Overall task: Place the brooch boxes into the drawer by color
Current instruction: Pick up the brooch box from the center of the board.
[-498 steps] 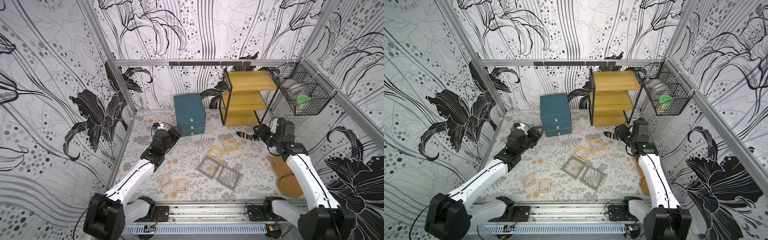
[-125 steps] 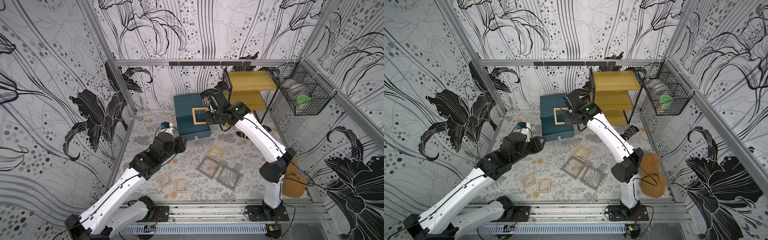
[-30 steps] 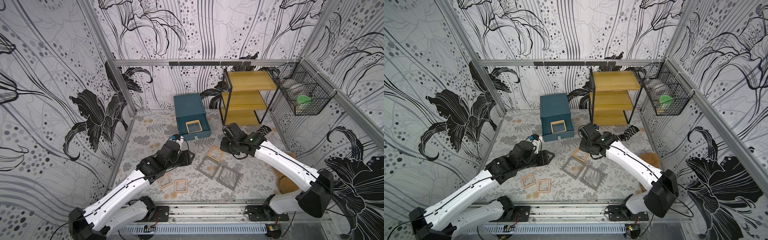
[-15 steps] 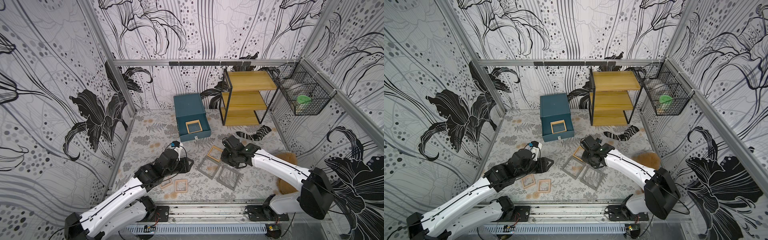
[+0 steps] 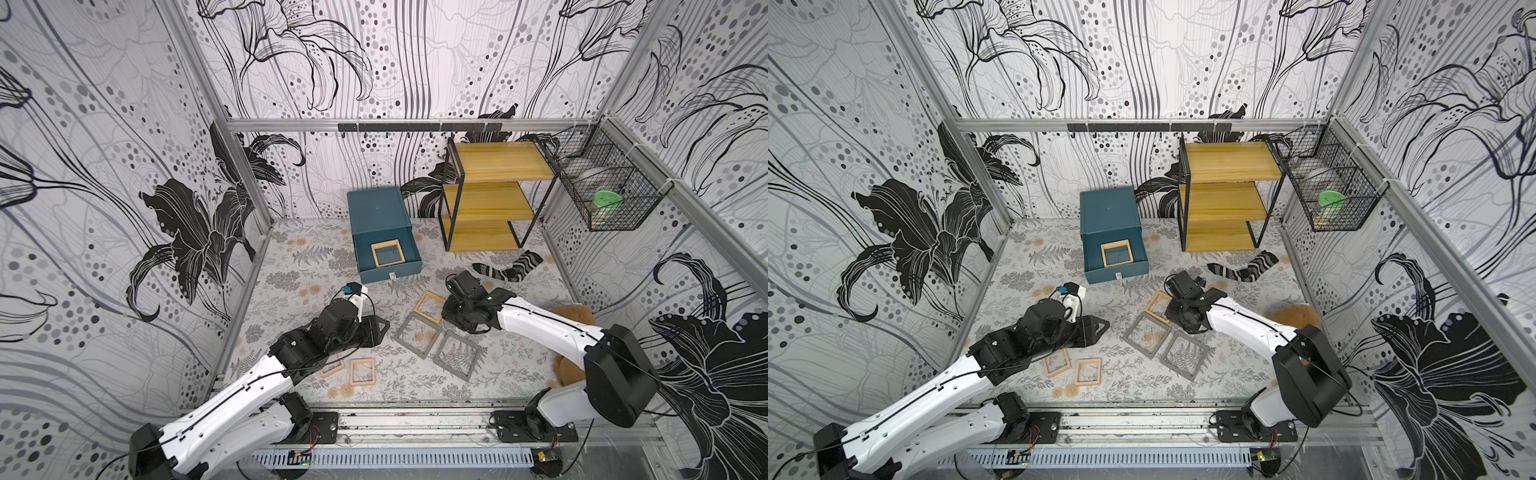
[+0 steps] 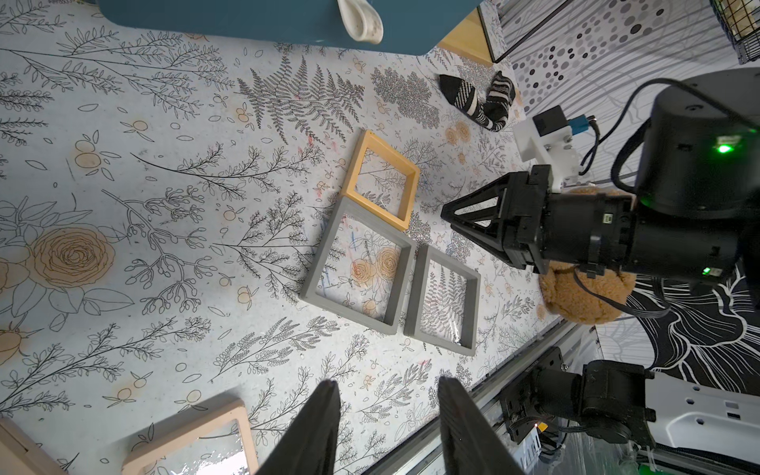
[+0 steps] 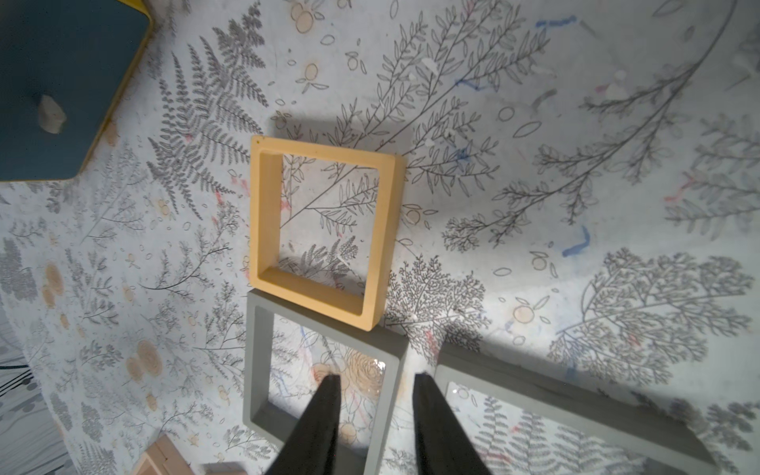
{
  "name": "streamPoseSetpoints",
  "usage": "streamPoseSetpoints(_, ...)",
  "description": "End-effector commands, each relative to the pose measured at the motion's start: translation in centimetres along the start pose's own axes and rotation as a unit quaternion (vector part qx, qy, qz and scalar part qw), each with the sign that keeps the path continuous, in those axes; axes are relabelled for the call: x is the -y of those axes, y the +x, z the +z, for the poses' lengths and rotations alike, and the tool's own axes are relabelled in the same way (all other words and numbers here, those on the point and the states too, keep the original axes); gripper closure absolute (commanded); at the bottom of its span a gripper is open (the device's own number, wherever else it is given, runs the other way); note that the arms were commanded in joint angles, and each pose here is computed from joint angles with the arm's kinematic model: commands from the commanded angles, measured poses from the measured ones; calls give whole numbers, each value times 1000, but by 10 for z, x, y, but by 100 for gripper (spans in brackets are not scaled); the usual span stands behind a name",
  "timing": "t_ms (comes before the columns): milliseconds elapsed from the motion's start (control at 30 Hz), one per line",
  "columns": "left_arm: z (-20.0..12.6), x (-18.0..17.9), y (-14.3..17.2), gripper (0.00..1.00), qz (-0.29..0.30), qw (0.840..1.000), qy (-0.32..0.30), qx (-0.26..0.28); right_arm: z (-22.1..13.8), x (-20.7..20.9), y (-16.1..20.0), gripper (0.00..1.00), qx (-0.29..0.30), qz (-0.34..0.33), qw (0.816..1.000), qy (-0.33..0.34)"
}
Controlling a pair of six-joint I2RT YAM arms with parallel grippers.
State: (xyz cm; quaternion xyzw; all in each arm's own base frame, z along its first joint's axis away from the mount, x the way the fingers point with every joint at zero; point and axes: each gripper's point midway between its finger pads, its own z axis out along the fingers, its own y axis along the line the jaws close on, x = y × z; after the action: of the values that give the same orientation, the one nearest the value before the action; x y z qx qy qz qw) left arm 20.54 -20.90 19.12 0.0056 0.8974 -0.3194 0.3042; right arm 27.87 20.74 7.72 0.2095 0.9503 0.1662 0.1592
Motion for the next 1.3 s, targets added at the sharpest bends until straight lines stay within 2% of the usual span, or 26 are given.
streamPoseSetpoints(0,0,6,-7,56,7,1000,8,18,7,-3,-5,66,0,-6,1000,6)
streamPoseSetpoints(633,7,12,-14,56,6,1000,11,23,35,-11,-6,70,-19,-15,1000,20)
streamPoseSetpoints(1267,10,17,-18,55,4,1000,15,22,55,-4,-4,82,-37,-18,998,42)
